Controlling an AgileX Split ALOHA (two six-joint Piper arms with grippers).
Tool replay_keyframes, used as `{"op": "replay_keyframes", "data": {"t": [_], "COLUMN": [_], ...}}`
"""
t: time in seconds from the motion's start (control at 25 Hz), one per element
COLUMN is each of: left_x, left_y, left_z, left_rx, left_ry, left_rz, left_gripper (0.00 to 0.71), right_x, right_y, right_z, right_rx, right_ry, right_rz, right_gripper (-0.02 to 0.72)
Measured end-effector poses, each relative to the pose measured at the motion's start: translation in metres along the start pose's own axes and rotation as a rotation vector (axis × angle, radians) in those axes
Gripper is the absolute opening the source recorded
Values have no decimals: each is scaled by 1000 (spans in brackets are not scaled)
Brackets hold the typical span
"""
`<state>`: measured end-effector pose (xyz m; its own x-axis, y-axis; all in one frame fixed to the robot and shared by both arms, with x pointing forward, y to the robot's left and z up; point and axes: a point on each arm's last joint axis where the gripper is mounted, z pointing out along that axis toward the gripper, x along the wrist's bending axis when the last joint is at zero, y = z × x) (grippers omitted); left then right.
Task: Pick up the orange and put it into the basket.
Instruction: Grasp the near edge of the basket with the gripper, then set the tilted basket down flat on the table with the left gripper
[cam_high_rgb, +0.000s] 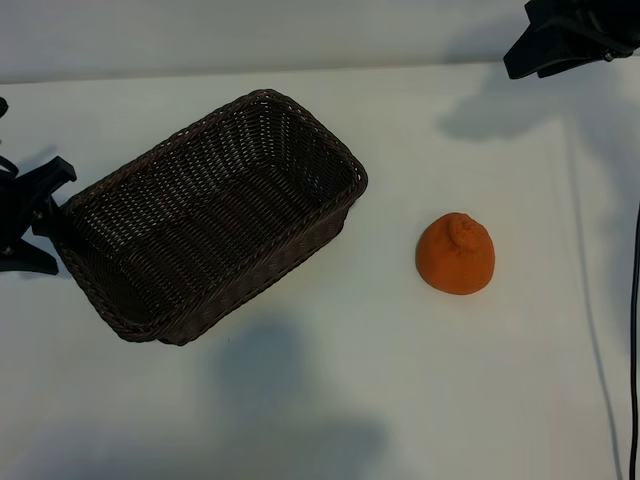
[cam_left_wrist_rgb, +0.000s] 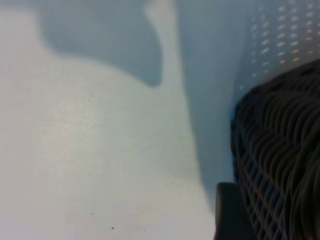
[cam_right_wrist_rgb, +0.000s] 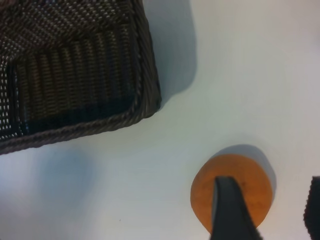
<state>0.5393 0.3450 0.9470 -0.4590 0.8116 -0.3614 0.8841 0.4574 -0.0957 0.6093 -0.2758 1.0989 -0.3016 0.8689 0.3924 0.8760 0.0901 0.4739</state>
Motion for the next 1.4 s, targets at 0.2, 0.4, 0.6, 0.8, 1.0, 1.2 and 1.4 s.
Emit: {"op": "replay_keyframes", "data": {"t": [0.2,0.4,0.6,0.8,1.0,1.2,1.4], "left_x": [-2,-3,-4,-4,-4,-5,-16], "left_y": [2,3,3,3,2,0,4], "left_z": [21,32,32,32,31,28,3], "left_rx": [50,71,69,71,84,126,119], "left_ry": [14,27,18,18,20,32,31], "left_rz": [4,15,1,8,9,31,85], "left_gripper": [432,419,192,191,189,187,187], "right_x": [0,0,0,0,0,0,0], "right_y": [0,0,0,0,0,0,0], "right_z": [0,0,0,0,0,0,0], "right_rx": [-1,-1,-1,-1,-1,-1,-1], "right_ry": [0,0,0,0,0,0,0], "right_rz": [6,10,10,10,11,11,11], "right_gripper": [377,377,377,377,377,377,377]}}
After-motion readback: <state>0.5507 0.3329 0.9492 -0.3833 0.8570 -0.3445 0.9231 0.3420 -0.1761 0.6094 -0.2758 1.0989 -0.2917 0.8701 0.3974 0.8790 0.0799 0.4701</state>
